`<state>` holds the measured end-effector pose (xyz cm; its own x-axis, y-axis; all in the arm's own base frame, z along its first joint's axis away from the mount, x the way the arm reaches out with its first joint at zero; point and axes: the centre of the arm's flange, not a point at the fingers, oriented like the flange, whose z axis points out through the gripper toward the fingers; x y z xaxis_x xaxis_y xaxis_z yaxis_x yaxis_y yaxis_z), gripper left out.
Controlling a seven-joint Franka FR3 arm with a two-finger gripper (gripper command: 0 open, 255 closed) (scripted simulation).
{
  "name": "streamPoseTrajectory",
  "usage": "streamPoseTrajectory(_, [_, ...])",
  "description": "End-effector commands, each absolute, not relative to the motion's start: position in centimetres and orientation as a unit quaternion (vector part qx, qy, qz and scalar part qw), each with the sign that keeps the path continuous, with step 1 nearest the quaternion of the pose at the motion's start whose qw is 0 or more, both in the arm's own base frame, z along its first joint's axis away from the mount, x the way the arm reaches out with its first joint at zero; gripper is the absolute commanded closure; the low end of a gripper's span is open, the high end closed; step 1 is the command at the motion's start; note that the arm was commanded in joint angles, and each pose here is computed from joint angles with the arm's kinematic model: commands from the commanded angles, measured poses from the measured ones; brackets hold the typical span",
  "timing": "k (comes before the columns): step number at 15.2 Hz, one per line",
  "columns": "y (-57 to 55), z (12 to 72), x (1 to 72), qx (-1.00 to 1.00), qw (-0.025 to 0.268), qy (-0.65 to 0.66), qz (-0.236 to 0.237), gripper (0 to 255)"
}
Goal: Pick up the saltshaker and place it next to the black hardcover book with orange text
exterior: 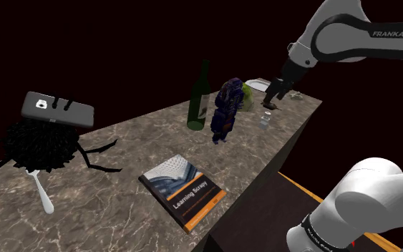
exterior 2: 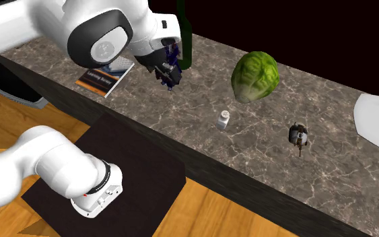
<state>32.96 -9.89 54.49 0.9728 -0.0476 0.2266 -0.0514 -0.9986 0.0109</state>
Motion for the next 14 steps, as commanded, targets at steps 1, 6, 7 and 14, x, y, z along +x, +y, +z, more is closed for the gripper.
streamPoseTrajectory(1, [-11.9,52.9,33.1,0.992,0.007,-0.023,0.121,0])
streamPoseTrajectory(6, [-17.1,48.7,33.8,0.991,0.002,-0.02,0.135,0])
streamPoseTrajectory(7, [-18.1,47.8,33.9,0.99,0.002,-0.019,0.137,0])
streamPoseTrajectory(14, [-25.3,41.9,35.2,0.988,-0.005,-0.014,0.157,0])
